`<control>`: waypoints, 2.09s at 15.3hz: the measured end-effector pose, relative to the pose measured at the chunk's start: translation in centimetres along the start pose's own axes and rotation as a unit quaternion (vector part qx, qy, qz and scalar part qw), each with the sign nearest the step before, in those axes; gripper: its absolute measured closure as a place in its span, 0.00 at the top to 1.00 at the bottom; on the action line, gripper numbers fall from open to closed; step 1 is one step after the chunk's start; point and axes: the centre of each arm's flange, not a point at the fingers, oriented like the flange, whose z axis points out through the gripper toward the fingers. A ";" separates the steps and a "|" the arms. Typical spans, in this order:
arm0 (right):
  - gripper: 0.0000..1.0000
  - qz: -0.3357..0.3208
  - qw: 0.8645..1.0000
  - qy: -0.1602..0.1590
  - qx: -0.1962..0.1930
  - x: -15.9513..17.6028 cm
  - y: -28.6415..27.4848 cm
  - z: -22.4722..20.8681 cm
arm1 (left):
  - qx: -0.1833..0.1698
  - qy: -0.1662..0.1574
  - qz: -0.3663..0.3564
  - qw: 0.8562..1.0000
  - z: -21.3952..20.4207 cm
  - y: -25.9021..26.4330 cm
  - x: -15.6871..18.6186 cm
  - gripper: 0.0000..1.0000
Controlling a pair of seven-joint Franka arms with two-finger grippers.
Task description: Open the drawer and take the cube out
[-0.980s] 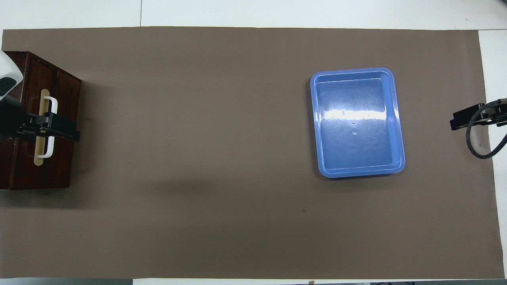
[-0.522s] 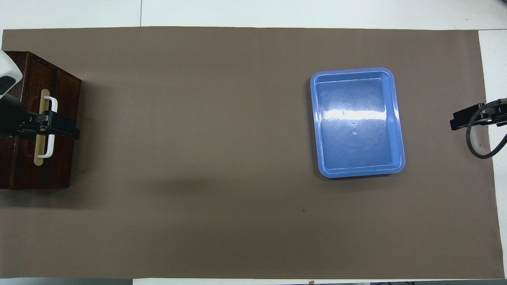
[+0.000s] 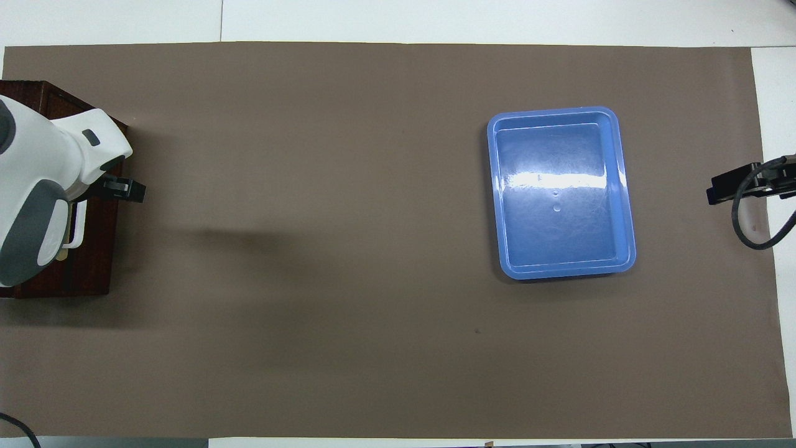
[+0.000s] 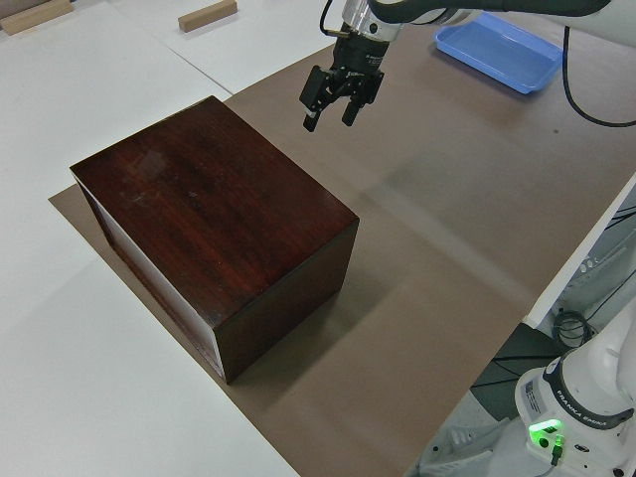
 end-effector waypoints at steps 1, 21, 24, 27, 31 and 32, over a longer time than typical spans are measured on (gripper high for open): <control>1.00 0.000 1.000 0.000 0.000 0.0 0.0 0.0 | 0.005 0.001 0.004 1.000 1.5 -0.2 0.4 1.00; 1.00 0.000 1.000 0.000 0.000 0.0 0.0 0.0 | -0.026 0.052 -0.128 0.990 2.7 14.3 1.6 1.00; 1.00 0.000 1.000 0.000 0.000 0.0 0.0 0.0 | -0.037 0.045 -0.132 0.990 1.2 15.9 1.9 1.00; 1.00 0.000 1.000 0.000 0.000 0.0 0.0 0.0 | -0.041 0.037 -0.142 0.988 0.9 15.4 2.1 1.00; 1.00 0.000 1.000 0.000 0.000 0.0 0.0 0.0 | -0.067 -0.015 -0.216 0.974 -5.6 10.6 3.6 1.00; 1.00 0.000 1.000 0.000 0.000 0.0 0.0 0.0 | -0.083 -0.026 -0.243 0.966 -7.4 8.1 3.8 1.00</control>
